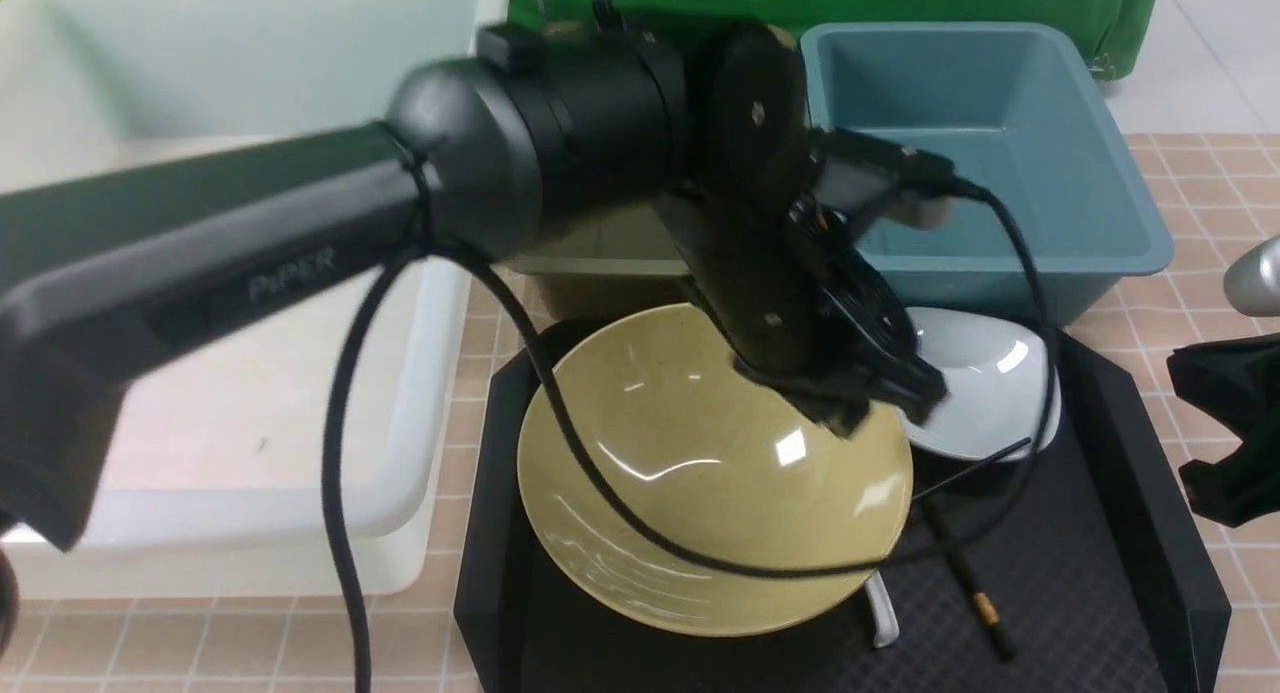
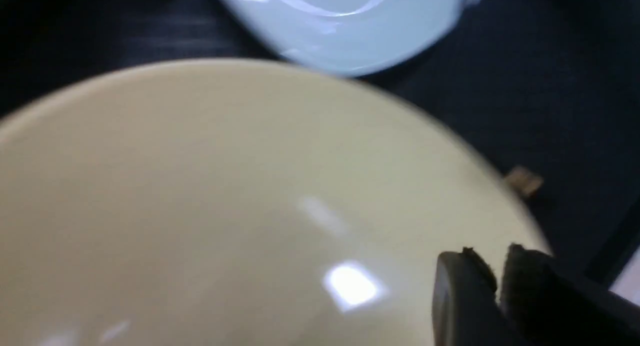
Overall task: On brown table put chopsticks spoon bowls plates into blue grey white boxes.
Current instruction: 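Grasp the large bowl on the tray by its rim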
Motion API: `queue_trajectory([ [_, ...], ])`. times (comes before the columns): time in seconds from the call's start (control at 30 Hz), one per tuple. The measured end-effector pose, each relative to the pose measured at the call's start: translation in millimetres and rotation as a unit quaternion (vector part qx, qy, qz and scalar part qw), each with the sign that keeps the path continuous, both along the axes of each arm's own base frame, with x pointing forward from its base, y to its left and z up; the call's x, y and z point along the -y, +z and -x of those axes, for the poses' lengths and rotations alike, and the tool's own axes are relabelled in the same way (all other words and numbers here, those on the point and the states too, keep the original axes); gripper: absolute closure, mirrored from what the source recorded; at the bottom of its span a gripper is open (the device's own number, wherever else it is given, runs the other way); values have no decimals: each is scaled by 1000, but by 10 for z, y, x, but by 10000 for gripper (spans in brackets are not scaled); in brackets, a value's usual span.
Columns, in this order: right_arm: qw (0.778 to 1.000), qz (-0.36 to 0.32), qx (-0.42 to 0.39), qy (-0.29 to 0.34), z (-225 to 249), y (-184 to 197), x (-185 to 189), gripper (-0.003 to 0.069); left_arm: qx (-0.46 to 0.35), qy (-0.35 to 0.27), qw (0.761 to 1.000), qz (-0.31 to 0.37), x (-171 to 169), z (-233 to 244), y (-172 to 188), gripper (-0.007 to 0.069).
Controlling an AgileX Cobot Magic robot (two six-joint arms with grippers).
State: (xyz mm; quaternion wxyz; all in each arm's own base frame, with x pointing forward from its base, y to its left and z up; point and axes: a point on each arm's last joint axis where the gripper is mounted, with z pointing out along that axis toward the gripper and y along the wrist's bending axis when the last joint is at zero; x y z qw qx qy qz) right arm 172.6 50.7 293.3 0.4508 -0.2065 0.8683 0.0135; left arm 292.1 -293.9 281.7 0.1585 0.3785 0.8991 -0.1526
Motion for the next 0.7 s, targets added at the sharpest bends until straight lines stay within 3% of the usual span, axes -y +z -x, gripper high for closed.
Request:
queue_trajectory([
  [0.17, 1000, -1, 0, -1, -1, 1, 0, 621, 29, 63, 992, -109, -450, -239, 53, 241],
  [0.3, 1000, -3, 0, -2, -1, 2, 0, 619, 34, 104, 984, -137, -660, -404, 7, 153],
  [0.7, 1000, -7, 2, -4, -3, 5, -1, 615, -8, 128, 979, -157, -722, -639, -421, 126],
])
